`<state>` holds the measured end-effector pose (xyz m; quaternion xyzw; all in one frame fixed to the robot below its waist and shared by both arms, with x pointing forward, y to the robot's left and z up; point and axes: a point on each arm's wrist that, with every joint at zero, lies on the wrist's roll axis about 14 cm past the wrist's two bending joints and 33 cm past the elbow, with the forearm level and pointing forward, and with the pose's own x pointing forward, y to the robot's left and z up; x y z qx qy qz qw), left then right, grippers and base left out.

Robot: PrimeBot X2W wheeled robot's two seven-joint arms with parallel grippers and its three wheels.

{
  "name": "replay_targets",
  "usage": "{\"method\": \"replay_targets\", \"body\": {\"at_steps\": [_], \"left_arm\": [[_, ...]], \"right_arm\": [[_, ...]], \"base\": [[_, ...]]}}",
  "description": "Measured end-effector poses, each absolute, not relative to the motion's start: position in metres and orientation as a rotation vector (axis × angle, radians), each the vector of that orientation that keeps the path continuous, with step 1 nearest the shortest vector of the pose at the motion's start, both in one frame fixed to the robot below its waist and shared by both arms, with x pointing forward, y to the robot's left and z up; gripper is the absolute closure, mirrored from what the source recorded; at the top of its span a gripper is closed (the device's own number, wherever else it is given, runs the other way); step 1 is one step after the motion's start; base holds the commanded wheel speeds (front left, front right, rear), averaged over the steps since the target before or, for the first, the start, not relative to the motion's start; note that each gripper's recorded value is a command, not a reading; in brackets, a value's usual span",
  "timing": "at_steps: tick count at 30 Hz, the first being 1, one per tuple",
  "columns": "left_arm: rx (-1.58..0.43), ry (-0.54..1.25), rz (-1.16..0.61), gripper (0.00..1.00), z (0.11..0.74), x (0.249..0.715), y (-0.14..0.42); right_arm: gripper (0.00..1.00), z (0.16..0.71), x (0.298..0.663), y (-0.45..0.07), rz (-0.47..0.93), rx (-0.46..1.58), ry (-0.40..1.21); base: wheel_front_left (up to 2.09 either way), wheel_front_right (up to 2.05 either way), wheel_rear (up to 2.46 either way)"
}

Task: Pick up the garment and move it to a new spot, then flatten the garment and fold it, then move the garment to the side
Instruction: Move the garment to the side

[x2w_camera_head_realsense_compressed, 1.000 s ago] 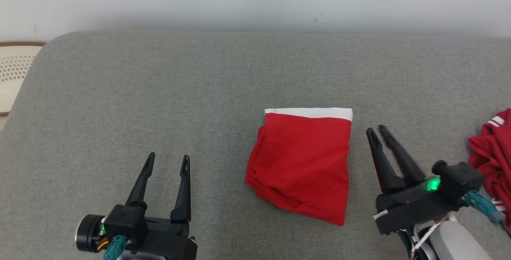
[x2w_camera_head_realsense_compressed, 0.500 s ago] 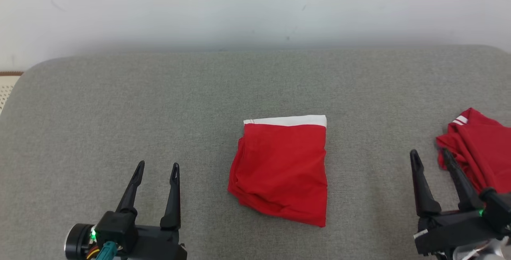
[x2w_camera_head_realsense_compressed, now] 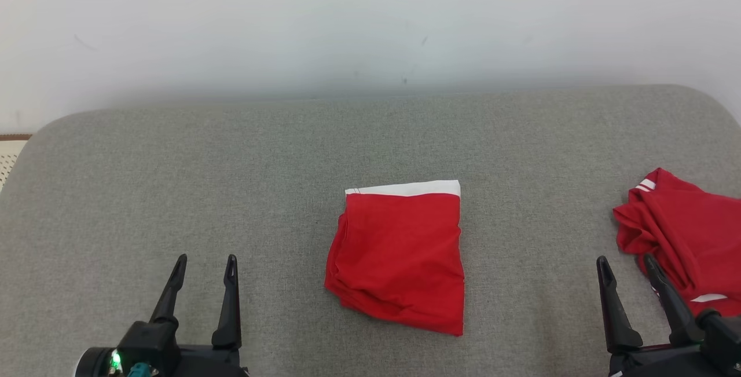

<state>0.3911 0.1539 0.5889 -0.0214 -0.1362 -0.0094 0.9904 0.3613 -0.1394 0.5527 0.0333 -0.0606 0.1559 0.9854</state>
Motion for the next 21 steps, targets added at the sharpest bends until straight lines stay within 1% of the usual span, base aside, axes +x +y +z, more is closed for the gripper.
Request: {"method": "replay_targets", "body": {"at_steps": [15,21], "left_arm": [[-0.042,-0.252,-0.01,0.0,0.583,0.389,0.156],[-0.044,-0.257,-0.001,0.0,0.584,0.389,0.159]], "right_arm": [[0.0,0.552,0.359,-0.134,0.327,0.064,-0.102],[0.0,0.541,0.365,-0.121,0.394,0.025,-0.051]], "base": [[0.0,0.0,0.0],[0.0,0.0,0.0]]}}
